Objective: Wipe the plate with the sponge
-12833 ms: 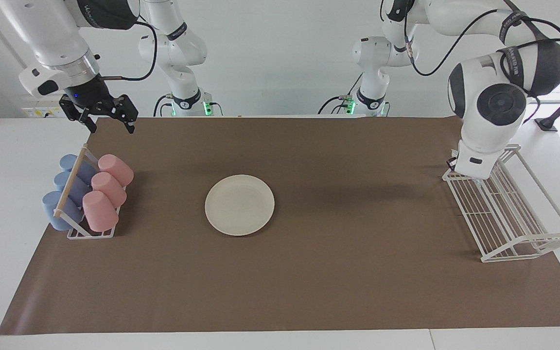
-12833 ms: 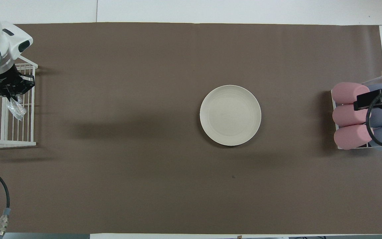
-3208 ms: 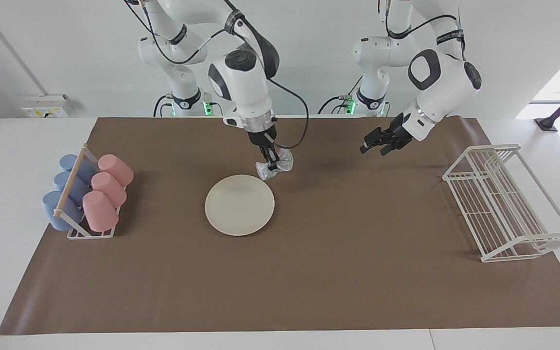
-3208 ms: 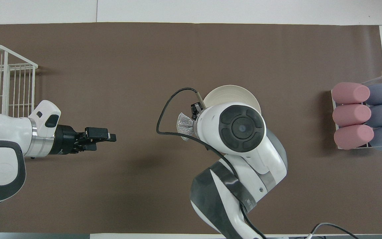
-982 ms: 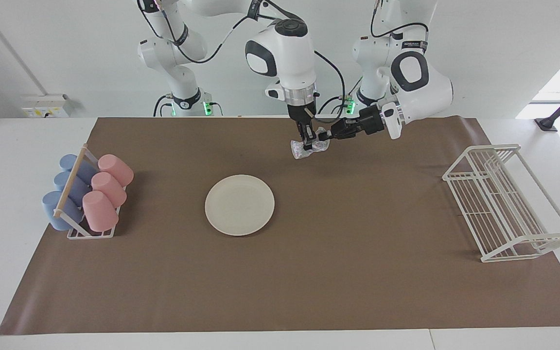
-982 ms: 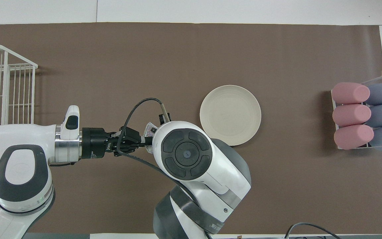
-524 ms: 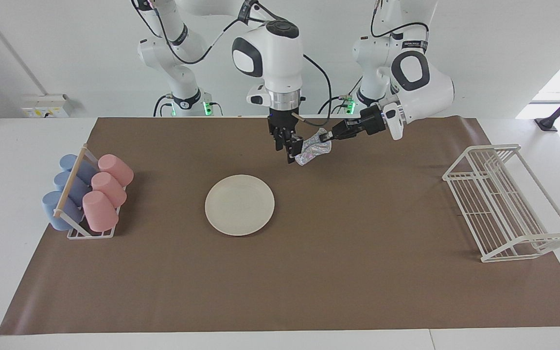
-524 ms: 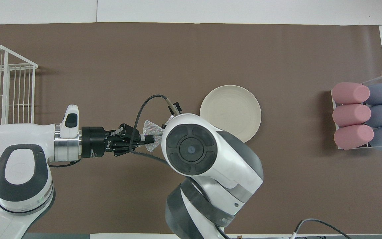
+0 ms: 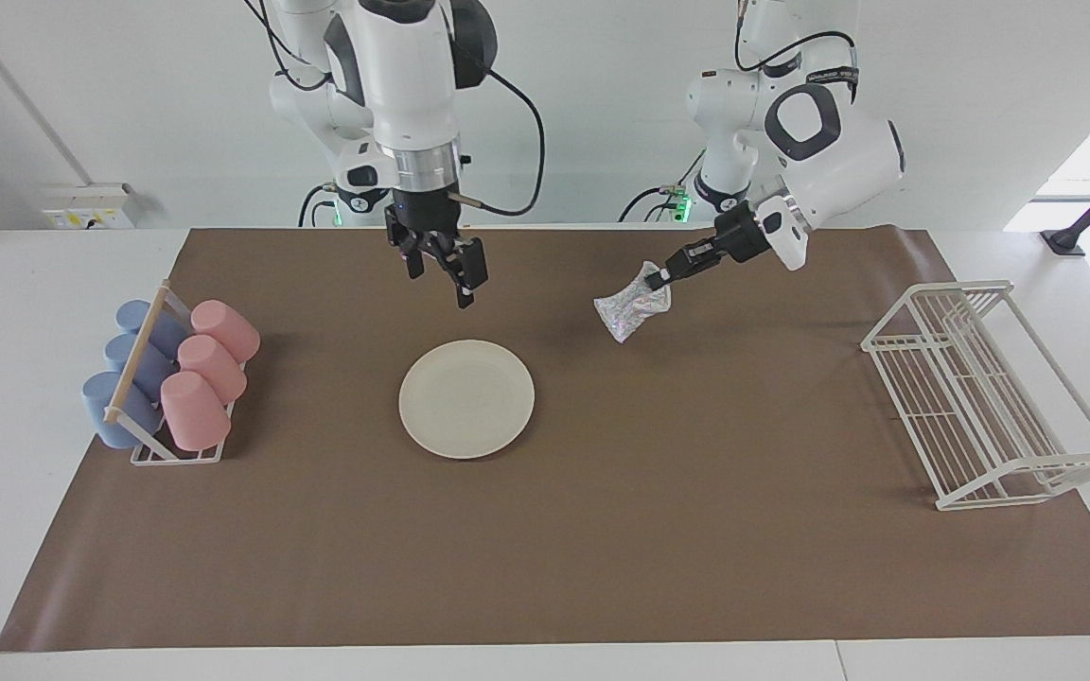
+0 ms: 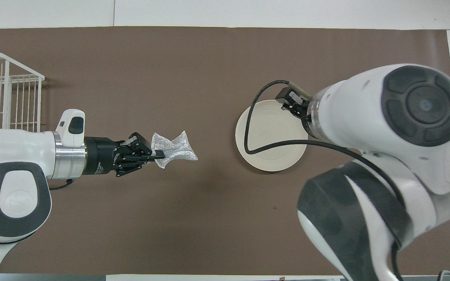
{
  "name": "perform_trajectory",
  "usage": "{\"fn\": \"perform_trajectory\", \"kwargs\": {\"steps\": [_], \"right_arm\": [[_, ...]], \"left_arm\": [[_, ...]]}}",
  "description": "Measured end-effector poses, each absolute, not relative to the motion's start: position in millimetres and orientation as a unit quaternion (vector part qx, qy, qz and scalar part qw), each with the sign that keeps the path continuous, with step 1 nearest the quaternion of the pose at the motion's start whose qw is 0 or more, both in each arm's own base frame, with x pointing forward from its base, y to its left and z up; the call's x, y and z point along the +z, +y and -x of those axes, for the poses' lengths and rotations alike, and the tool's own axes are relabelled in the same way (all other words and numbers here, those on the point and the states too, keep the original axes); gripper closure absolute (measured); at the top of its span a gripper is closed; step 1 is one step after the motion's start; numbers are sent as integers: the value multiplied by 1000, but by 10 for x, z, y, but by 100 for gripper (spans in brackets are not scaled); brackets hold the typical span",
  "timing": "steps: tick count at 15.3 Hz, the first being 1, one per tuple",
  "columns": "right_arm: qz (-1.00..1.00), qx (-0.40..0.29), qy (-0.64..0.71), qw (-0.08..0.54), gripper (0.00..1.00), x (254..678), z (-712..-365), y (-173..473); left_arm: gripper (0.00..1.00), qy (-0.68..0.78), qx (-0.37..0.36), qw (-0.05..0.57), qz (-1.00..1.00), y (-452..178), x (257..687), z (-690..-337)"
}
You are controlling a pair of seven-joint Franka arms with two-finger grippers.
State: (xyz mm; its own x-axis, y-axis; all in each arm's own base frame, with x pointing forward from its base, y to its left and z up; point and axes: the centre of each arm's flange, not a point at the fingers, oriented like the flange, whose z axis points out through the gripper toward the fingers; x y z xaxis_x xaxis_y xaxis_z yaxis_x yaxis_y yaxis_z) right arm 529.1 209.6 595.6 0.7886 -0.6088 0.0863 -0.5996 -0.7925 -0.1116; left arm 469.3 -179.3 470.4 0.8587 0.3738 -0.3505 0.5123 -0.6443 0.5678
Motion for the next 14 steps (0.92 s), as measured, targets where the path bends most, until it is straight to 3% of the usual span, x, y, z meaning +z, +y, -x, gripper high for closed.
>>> {"fn": "perform_trajectory", "kwargs": {"steps": [5, 9, 14], "right_arm": [[985, -37, 162, 36, 0, 6192, -5296, 1153], [996, 11, 80, 23, 0, 6160, -5221, 808], [1000, 18, -3, 25, 0, 6150, -5217, 638]], "left_arm": [[94, 242, -87, 200, -946, -1889, 4818, -4825], [94, 204, -96, 74, -971, -1935, 5056, -4913], [94, 170, -101, -94, -976, -1769, 5239, -5059]]}}
